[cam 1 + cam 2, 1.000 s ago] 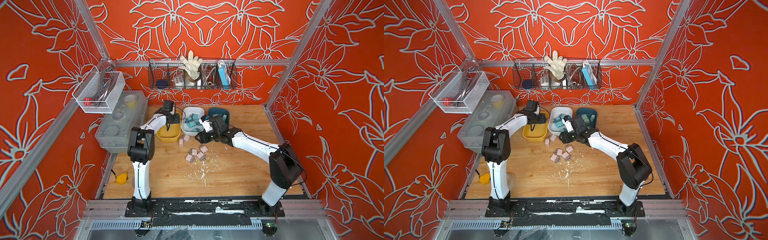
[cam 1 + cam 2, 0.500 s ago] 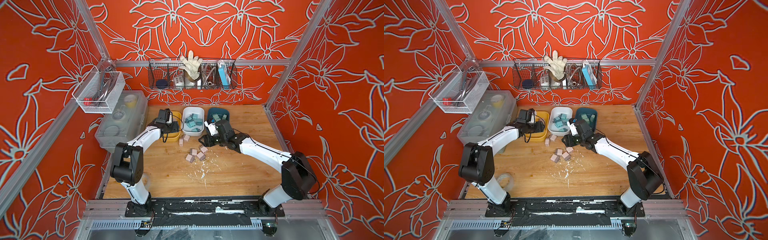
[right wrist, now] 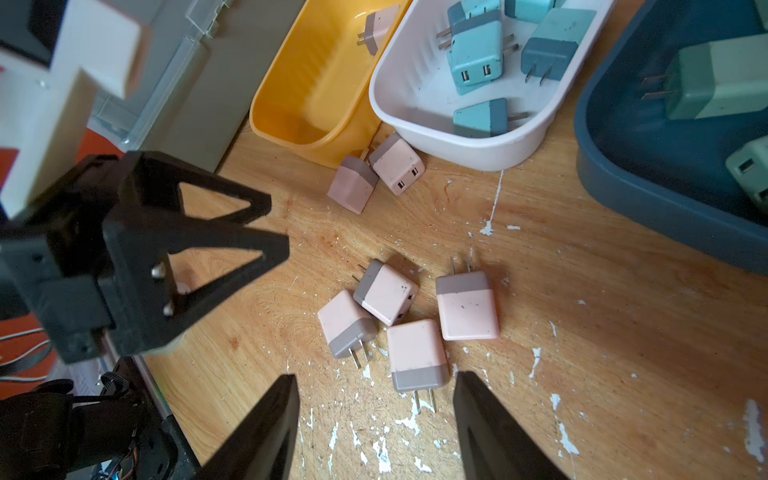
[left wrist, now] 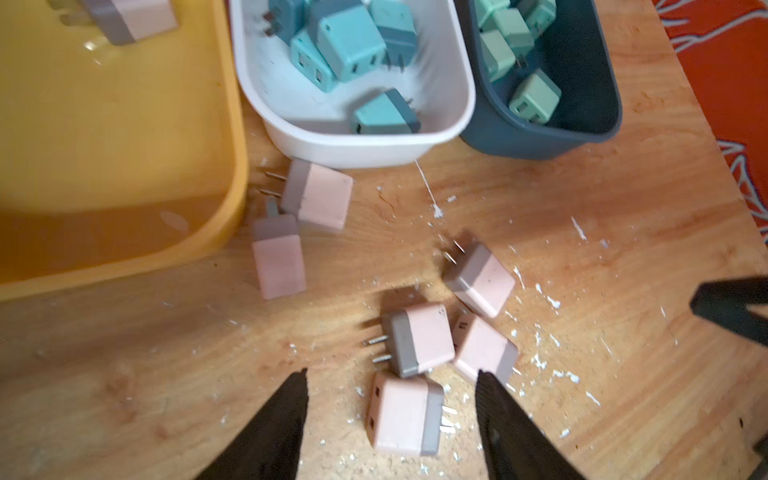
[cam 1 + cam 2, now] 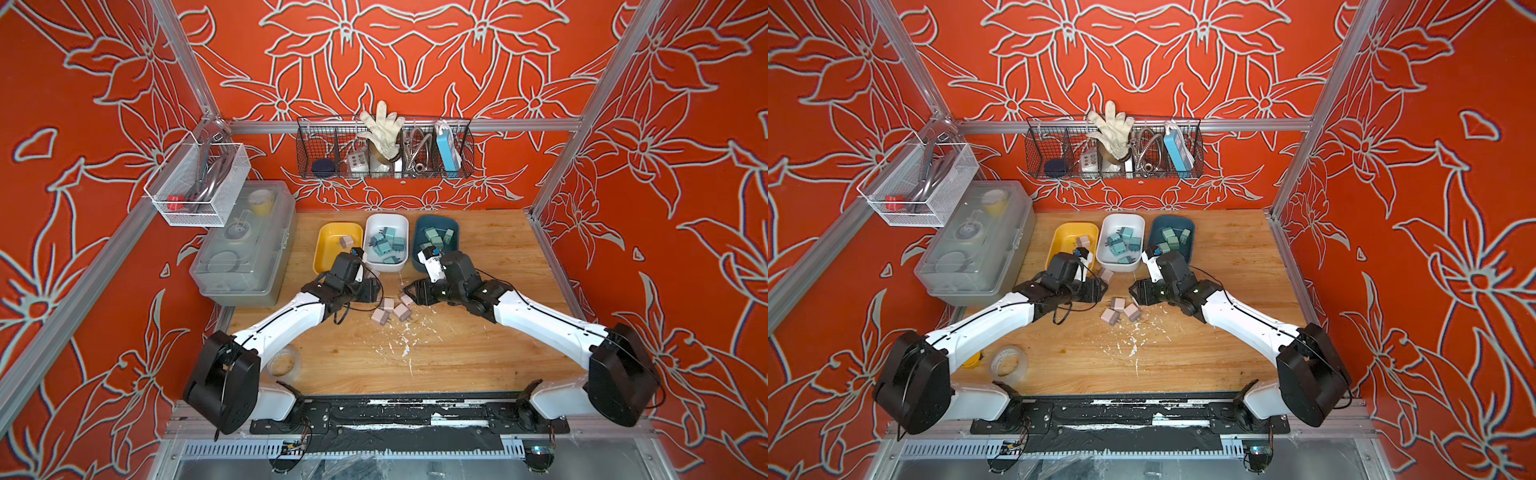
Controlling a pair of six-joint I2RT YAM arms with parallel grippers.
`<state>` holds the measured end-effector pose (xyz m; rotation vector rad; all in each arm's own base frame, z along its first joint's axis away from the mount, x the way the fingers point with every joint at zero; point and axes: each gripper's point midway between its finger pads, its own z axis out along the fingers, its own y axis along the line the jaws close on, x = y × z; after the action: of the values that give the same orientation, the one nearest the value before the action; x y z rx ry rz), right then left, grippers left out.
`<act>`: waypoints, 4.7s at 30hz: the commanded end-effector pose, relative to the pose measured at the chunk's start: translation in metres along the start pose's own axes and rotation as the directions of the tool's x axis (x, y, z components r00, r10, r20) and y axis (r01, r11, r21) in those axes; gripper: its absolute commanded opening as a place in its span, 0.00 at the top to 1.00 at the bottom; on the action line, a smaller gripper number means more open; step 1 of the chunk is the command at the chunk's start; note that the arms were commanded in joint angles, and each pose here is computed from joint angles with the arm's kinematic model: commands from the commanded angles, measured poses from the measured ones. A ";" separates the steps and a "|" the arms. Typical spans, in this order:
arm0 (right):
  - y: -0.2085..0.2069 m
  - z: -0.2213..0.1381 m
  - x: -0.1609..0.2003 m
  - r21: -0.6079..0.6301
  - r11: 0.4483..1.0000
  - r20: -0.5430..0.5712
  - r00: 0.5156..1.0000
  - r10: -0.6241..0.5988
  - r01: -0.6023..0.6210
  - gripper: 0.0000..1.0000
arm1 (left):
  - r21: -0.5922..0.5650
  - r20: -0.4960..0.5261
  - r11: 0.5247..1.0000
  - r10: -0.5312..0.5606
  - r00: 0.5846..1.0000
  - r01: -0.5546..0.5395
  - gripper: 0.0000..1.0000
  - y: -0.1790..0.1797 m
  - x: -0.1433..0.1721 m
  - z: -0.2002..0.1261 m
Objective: Place the plugs by color into the storage box
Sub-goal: Pick up the plug from the center of the board, then place the plug in the storage box.
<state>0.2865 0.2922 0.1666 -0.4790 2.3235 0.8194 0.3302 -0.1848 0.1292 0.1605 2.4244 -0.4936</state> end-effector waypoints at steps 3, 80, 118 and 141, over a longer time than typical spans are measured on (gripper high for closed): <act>-0.002 -0.007 0.010 0.021 1.000 -0.004 1.000 0.014 -0.014 0.36 | -0.005 -0.084 0.999 0.053 0.995 -0.054 0.35 -0.009 0.042 0.002; 0.001 -0.002 0.017 0.029 1.000 -0.020 1.000 0.007 -0.006 0.35 | -0.143 0.058 0.989 0.043 0.997 -0.034 0.57 0.026 0.010 -0.010; 0.004 0.051 0.010 0.016 0.999 -0.128 0.991 -0.044 0.046 0.35 | -0.294 -0.026 0.944 -0.168 0.986 0.153 0.54 0.161 -0.103 0.119; 0.001 0.052 0.017 0.018 0.999 -0.141 0.989 -0.039 0.042 0.35 | -0.323 0.046 0.927 -0.184 0.982 0.189 0.33 0.162 -0.110 0.096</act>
<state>0.2999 0.3244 0.1196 -0.5758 2.4479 0.7621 0.5101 -0.0744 0.0550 -0.2014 2.5382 -0.1571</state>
